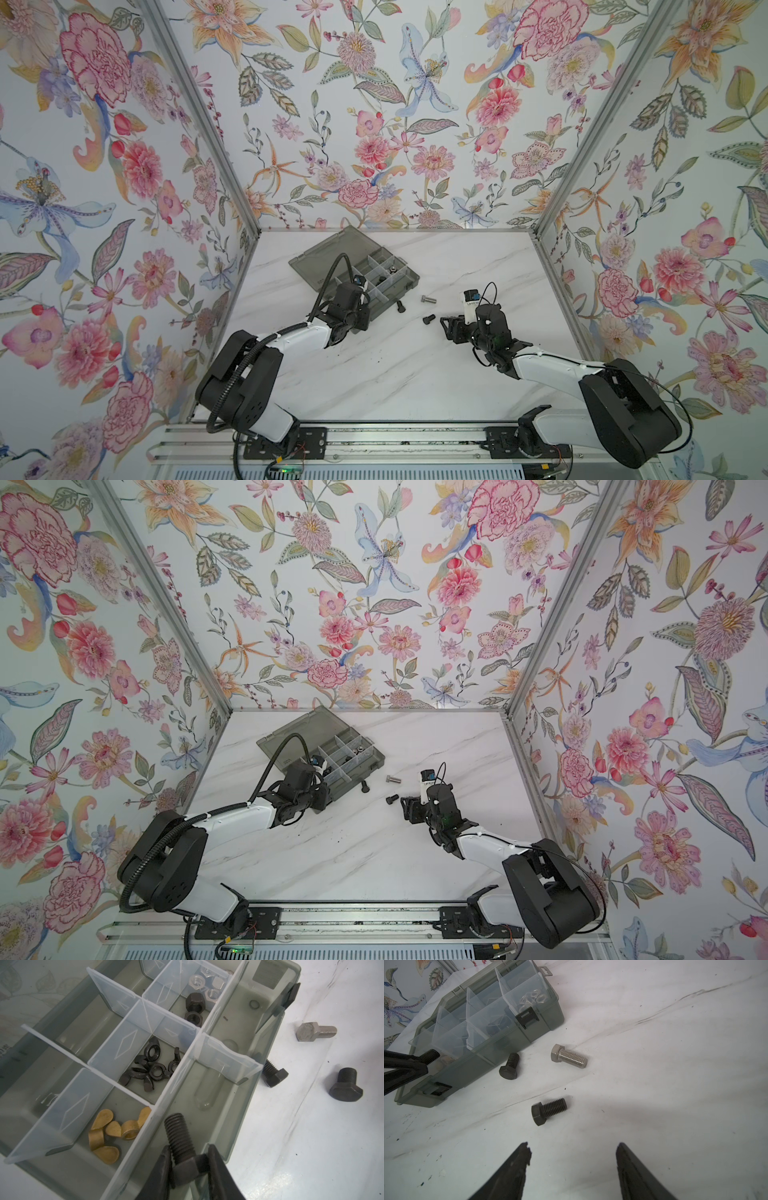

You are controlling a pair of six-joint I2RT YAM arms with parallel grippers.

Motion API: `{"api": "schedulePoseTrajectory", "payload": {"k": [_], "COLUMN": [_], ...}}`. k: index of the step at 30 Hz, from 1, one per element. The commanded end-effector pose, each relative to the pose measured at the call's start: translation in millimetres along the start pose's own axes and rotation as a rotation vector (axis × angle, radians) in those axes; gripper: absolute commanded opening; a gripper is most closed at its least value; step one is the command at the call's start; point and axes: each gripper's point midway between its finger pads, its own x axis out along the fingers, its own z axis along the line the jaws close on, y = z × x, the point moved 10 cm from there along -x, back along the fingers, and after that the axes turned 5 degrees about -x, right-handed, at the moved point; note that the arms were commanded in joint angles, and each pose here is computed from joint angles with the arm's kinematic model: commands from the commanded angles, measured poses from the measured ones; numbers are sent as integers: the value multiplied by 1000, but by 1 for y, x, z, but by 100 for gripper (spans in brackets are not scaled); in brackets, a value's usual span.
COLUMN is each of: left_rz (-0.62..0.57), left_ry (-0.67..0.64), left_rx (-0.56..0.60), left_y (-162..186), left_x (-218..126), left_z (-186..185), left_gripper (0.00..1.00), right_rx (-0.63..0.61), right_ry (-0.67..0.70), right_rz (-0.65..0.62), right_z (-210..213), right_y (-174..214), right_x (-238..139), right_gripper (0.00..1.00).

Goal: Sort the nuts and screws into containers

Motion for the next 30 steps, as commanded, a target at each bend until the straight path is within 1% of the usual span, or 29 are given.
{"api": "schedulePoseTrajectory", "payload": {"k": [1,7,10,12,14,16,19,22,27,30], "left_rz": [-16,-18,-31,-63,-115,-176,-258,-298,-273,-267], "left_ry": [-28,-32,-22,-7,14,36,41,61,71,105], "left_rx": [5,3,-8,-32,-80,-126,-165,-184,-224,-241], "left_y": [-8,-8,-11,-16,-22,-26,-28,-28,-18,-12], "left_x": [0,-1,-6,-14,-25,-37,-53,-61,-58,-59], "left_z": [4,4,3,2,-1,-6,-16,-26,-29,-28], "left_gripper": [35,48,50,54,63,69,71,73,75,78], "right_rx": [2,1,2,1,-5,-14,-18,-29,-38,-44], "right_ry": [4,3,3,4,-1,-10,-18,-68,-122,-149], "right_rz": [27,29,29,28,23,20,17,-11,-31,-54], "right_z": [-3,-2,-3,-3,-2,-1,-1,3,9,18], "right_y": [7,7,7,7,6,6,6,3,-4,-9], "right_x": [1,1,1,0,0,0,0,-1,3,7], "right_gripper": [69,69,69,69,69,69,69,70,70,70]}}
